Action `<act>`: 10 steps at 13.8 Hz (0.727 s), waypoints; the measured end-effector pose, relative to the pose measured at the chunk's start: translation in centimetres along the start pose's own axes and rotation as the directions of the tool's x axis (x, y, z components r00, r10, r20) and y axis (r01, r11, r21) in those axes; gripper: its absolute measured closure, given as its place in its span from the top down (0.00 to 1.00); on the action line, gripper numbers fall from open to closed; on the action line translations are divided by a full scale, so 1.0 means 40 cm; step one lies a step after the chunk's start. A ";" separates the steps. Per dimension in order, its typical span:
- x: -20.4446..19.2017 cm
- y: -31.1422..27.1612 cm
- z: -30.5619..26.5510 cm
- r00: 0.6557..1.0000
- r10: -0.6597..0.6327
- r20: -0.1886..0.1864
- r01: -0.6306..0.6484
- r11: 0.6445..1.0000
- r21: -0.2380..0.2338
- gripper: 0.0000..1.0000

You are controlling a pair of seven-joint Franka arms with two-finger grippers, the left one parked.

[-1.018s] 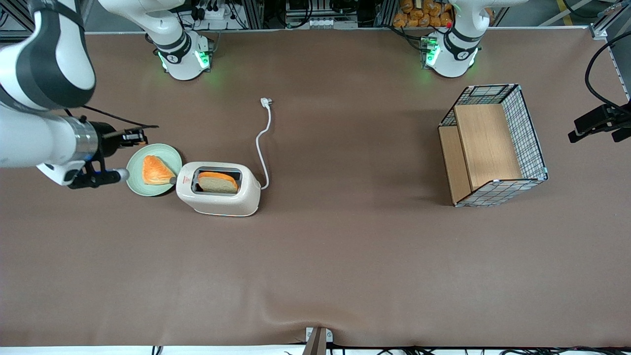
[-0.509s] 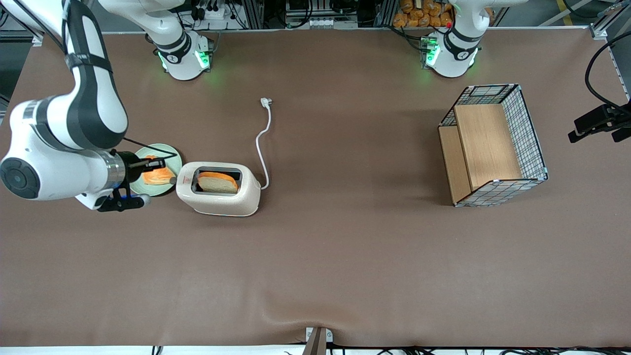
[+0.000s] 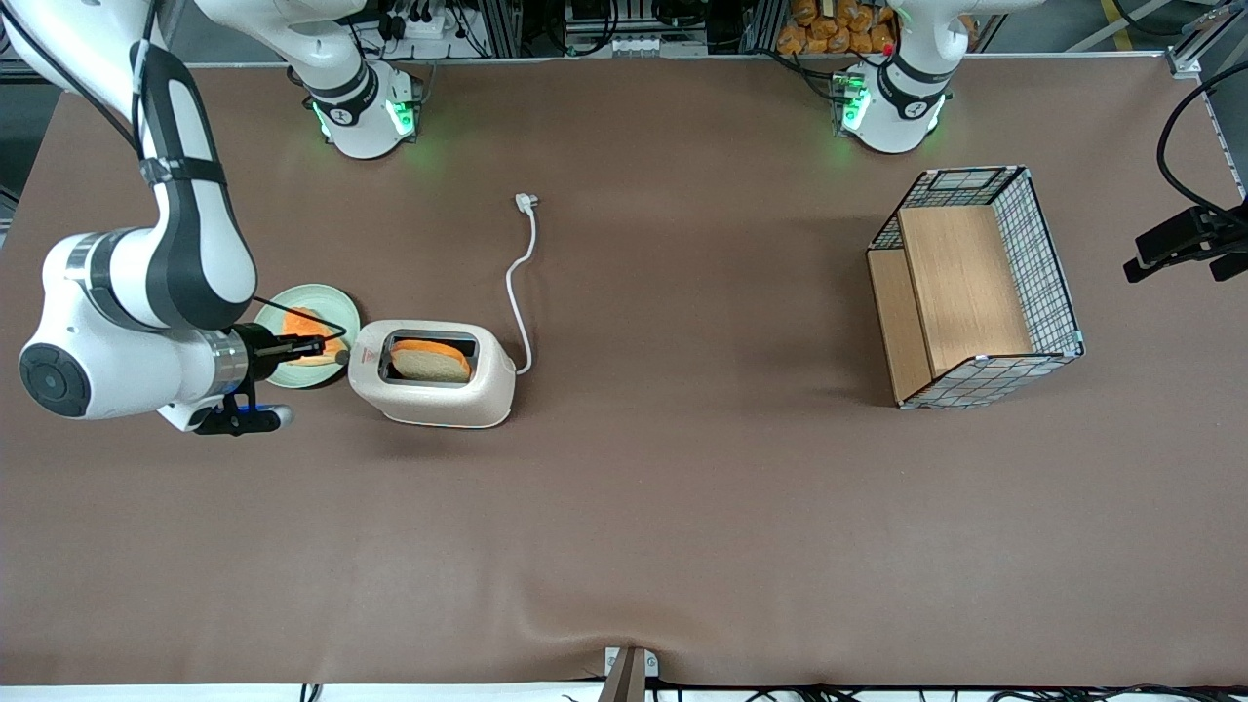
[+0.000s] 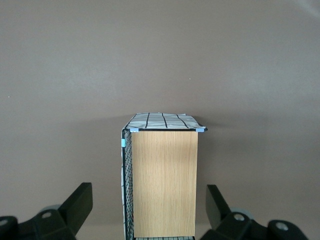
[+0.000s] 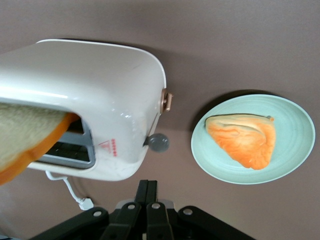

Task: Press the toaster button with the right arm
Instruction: 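Press the toaster's grey lever down with the right gripper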

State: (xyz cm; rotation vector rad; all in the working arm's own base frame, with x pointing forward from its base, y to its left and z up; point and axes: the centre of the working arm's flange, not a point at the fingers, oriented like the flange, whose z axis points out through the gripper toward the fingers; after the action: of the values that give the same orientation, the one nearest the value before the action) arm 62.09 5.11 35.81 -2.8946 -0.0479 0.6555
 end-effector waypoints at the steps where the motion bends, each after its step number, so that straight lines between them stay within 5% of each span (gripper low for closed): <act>1: 0.007 0.005 0.010 1.000 0.004 0.003 -0.004 1.000 0.004 0.01; 10: 0.068 0.050 0.129 0.996 0.040 0.078 -0.043 0.998 0.043 0.01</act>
State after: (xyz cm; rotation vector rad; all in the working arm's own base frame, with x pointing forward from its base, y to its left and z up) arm 62.31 4.17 29.75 -2.8337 0.0169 0.7655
